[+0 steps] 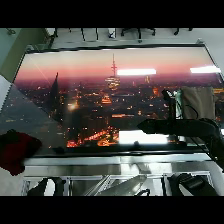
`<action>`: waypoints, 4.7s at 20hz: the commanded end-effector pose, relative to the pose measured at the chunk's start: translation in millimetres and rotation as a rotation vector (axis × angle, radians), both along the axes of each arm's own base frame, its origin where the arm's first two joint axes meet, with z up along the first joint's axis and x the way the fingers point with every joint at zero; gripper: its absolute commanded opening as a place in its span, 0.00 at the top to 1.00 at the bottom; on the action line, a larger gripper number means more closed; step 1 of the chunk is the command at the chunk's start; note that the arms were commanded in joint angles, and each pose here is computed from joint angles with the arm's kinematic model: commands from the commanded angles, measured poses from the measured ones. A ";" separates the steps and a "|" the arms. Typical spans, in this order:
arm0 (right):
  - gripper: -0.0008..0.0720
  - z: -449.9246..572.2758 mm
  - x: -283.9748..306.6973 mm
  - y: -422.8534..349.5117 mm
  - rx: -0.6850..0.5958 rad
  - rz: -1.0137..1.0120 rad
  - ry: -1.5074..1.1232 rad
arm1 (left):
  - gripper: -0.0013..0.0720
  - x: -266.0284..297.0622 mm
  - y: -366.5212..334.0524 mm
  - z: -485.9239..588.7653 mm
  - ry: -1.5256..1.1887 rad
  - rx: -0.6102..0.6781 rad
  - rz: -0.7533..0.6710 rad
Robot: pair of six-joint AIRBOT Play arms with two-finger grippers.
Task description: Fold the shirts.
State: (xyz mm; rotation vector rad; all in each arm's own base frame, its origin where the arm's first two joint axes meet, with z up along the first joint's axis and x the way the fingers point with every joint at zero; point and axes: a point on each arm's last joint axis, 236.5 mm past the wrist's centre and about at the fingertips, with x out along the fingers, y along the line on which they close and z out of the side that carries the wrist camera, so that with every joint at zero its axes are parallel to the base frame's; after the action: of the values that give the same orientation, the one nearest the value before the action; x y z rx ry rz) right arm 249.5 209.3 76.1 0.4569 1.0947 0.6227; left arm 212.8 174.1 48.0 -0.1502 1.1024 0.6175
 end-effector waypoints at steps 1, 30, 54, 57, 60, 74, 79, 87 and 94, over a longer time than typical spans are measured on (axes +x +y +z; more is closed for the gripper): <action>0.96 -2.1 0.7 -0.1 -0.002 -0.001 0.006 | 0.02 -8.5 41.2 -53.7 0.155 -0.039 0.091; 0.96 -3.2 0.9 0.0 -0.003 -0.001 0.010 | 0.96 122.0 -277.4 122.0 -0.386 -0.492 -0.743; 0.43 -104.9 23.3 -5.1 -0.052 0.007 0.273 | 0.02 21.5 -330.9 -97.7 0.010 -0.832 -0.473; 0.43 -144.1 18.4 27.8 -0.092 0.064 0.293 | 0.02 9.8 -366.8 -128.5 0.058 -0.832 -0.530; 0.43 -167.2 13.6 47.9 -0.129 0.101 0.300 | 0.02 7.8 -391.4 -147.0 0.119 -0.803 -0.592; 0.50 -183.6 50.6 82.7 -0.148 0.125 0.233 | 0.83 54.2 -399.3 -136.6 0.139 -0.780 -0.615; 0.97 -183.6 44.7 101.3 -0.158 0.205 0.191 | 0.96 59.8 -401.2 -117.8 0.080 -0.785 -0.637; 0.97 104.2 140.3 99.9 0.092 0.140 -0.373 | 0.96 106.9 -382.3 154.5 -0.568 -0.720 -0.857; 0.97 521.1 -19.6 0.9 0.279 0.040 -1.363 | 0.96 -22.8 -334.6 537.3 -1.397 -0.532 -1.104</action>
State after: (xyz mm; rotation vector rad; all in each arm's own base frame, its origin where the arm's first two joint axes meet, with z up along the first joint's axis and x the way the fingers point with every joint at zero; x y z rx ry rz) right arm 326.3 257.6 474.6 0.2421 0.0720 0.9232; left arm 267.5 -181.6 476.9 -0.3846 0.1023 -0.7106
